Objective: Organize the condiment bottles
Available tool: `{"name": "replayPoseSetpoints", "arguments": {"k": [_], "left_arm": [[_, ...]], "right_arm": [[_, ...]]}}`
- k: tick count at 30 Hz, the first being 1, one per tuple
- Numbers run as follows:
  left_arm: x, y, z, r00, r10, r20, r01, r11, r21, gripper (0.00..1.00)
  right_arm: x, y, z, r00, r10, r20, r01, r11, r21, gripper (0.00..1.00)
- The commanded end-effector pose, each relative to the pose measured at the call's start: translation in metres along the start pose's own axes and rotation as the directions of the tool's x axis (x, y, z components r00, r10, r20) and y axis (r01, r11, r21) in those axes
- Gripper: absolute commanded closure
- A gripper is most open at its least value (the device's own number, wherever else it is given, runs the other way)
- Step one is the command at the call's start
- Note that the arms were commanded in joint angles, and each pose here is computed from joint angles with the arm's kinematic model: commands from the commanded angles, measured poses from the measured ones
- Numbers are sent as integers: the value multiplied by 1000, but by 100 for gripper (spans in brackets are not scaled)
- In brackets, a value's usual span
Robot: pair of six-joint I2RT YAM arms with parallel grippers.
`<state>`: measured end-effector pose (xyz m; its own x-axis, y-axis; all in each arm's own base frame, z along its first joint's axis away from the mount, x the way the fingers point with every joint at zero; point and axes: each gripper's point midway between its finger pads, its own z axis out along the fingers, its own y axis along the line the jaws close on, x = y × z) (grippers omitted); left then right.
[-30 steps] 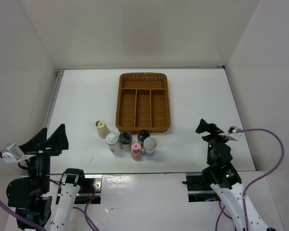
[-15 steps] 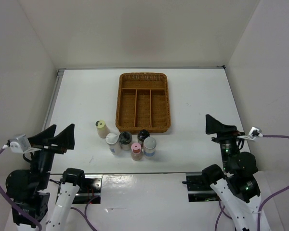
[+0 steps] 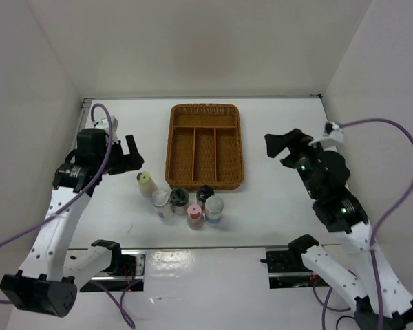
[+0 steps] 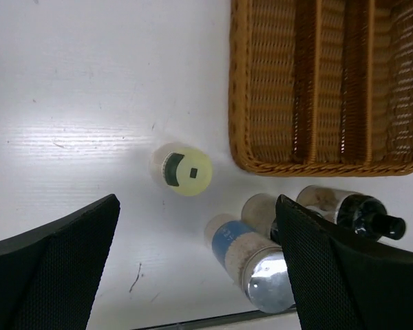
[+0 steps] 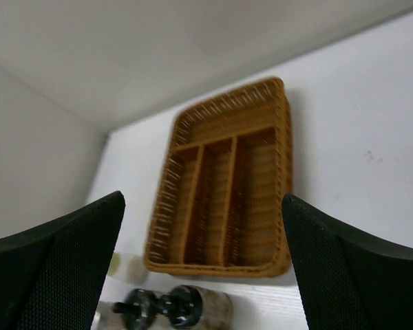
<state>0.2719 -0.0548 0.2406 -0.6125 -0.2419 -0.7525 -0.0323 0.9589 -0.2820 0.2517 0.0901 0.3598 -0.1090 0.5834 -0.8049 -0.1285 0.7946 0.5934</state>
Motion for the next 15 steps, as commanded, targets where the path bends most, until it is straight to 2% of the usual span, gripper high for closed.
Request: {"name": "replayPoseSetpoints", "arguments": {"k": [1, 6, 7, 10, 15], "left_arm": [[8, 4, 14, 996, 39, -76, -40, 999, -14, 0], [31, 11, 51, 979, 51, -200, -68, 994, -82, 0], [34, 11, 55, 975, 56, -214, -77, 993, -91, 0], [47, 11, 71, 960, 57, -274, -88, 991, -104, 0], [62, 15, 87, 942, 63, -330, -120, 980, -156, 0]], "right_arm": [[20, -17, 17, 984, -130, -122, 140, 987, 80, 2], [28, -19, 38, 965, -186, -184, 207, 973, 102, 2], [42, -21, 49, 954, -190, -233, 219, 970, 104, 2], [51, -16, 69, 939, -201, -278, 235, 968, 92, 2], [46, -9, 84, 936, -236, -262, 265, 961, 82, 2]]}}
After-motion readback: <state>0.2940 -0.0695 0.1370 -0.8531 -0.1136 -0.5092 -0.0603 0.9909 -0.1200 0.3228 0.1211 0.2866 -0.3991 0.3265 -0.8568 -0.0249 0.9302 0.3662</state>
